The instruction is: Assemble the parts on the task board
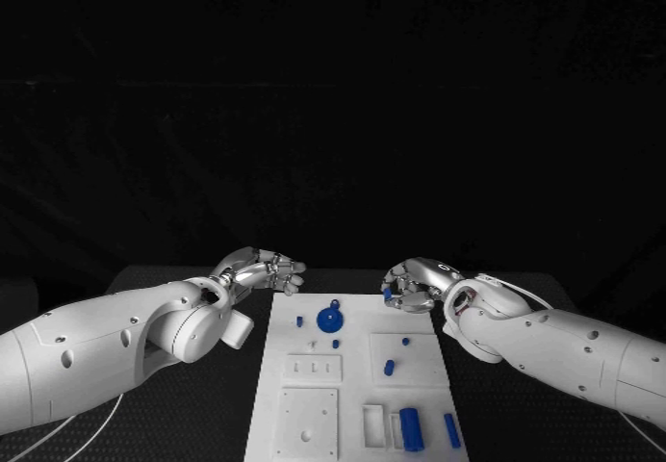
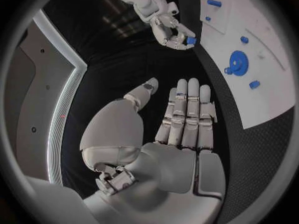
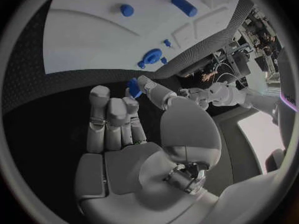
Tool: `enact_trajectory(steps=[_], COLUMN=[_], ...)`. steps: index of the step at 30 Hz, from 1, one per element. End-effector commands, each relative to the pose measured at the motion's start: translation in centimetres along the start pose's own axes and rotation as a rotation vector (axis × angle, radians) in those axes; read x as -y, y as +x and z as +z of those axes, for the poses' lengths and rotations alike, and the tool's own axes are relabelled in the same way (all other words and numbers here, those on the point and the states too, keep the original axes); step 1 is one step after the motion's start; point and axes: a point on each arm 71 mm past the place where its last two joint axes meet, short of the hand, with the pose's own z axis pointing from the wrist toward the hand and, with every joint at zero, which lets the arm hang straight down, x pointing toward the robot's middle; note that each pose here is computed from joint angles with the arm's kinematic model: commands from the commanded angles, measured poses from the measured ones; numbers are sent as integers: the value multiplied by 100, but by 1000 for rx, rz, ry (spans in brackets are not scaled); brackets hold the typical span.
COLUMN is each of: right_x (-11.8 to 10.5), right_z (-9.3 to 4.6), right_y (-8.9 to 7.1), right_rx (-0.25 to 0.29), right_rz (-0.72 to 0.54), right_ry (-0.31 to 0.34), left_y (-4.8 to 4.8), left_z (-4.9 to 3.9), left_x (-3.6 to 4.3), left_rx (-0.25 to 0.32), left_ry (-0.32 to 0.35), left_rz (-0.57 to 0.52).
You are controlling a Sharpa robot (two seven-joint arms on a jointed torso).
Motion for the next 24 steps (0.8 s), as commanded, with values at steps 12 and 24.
enact_trajectory(steps=[12, 24], right_x=[-692, -1046], right_z=[83, 113], right_y=[31, 101], right_rx=[-3, -8], right_rz=[-122, -117], right_ry=[-39, -97], left_y=[372, 520], left_z=[169, 230], left_x=[-78, -87], left_rx=[-127, -141], left_ry=[-194, -228], left_rz=[162, 193])
